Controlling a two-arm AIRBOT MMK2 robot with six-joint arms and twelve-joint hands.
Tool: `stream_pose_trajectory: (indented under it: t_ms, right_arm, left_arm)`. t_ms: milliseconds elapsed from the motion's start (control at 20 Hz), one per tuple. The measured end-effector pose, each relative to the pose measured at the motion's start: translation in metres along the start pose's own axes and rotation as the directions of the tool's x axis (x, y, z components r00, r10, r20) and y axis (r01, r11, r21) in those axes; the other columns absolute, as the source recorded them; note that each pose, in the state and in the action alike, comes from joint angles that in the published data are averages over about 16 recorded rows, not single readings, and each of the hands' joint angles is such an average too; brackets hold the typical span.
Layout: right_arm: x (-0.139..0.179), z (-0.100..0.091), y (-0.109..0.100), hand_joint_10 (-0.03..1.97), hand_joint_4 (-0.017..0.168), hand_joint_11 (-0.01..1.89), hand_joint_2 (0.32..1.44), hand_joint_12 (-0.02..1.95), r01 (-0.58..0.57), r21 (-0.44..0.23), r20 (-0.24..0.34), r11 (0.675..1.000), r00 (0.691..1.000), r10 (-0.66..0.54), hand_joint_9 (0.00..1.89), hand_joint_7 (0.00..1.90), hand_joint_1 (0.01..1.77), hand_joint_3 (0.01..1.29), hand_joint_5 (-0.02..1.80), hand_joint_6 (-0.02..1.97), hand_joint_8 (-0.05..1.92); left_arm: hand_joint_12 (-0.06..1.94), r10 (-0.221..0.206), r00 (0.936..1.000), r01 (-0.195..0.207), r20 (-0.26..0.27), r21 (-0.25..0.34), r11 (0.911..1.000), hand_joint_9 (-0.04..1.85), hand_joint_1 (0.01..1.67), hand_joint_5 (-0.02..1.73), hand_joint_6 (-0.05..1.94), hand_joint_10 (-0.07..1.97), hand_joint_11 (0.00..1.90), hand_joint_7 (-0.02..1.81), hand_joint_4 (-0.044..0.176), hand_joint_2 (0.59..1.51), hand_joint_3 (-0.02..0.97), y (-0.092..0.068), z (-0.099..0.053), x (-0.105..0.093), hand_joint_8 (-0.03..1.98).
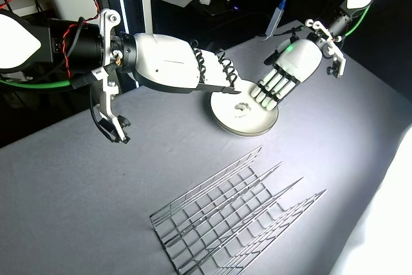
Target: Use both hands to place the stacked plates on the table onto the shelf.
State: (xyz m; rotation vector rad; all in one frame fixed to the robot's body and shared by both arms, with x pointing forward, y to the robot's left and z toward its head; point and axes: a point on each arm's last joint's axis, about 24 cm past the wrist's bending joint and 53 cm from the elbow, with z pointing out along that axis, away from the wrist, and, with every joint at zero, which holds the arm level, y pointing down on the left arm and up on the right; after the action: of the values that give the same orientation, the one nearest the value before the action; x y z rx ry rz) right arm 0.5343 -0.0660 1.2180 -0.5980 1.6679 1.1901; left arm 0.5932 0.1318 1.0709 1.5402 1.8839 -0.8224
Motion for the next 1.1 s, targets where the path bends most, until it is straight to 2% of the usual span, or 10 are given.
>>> stream_pose_trajectory:
  t_ms: [300, 600, 1100]
  right_arm:
    - [0.000, 0.000, 0.002, 0.01, 0.004, 0.01, 0.72, 0.10, 0.000, -0.003, 0.000, 1.000, 1.000, 0.000, 0.01, 0.01, 0.93, 0.02, 0.02, 0.02, 0.01]
    - [0.001, 0.000, 0.002, 0.01, 0.004, 0.01, 0.72, 0.12, 0.000, -0.004, -0.001, 1.000, 1.000, 0.000, 0.01, 0.01, 0.92, 0.02, 0.02, 0.02, 0.01]
    - [0.001, 0.000, 0.003, 0.01, 0.003, 0.01, 0.73, 0.14, 0.000, -0.006, -0.001, 1.000, 1.000, 0.000, 0.01, 0.01, 0.92, 0.02, 0.02, 0.02, 0.01]
  left_arm:
    - [0.10, -0.002, 0.9999, 0.002, -0.012, -0.017, 0.9999, 0.05, 0.01, 0.02, -0.03, 0.01, 0.02, 0.03, -0.008, 1.190, 0.007, 0.007, -0.007, 0.005, 0.00]
    - [0.10, -0.025, 0.9997, 0.025, -0.007, -0.023, 0.9994, 0.04, 0.01, 0.02, -0.02, 0.01, 0.02, 0.03, -0.005, 1.188, 0.007, 0.011, -0.012, 0.005, 0.00]
    - [0.10, -0.093, 0.9956, 0.093, 0.015, 0.004, 0.9957, 0.04, 0.01, 0.03, -0.01, 0.00, 0.03, 0.03, -0.005, 1.182, 0.007, 0.004, -0.009, 0.006, 0.00]
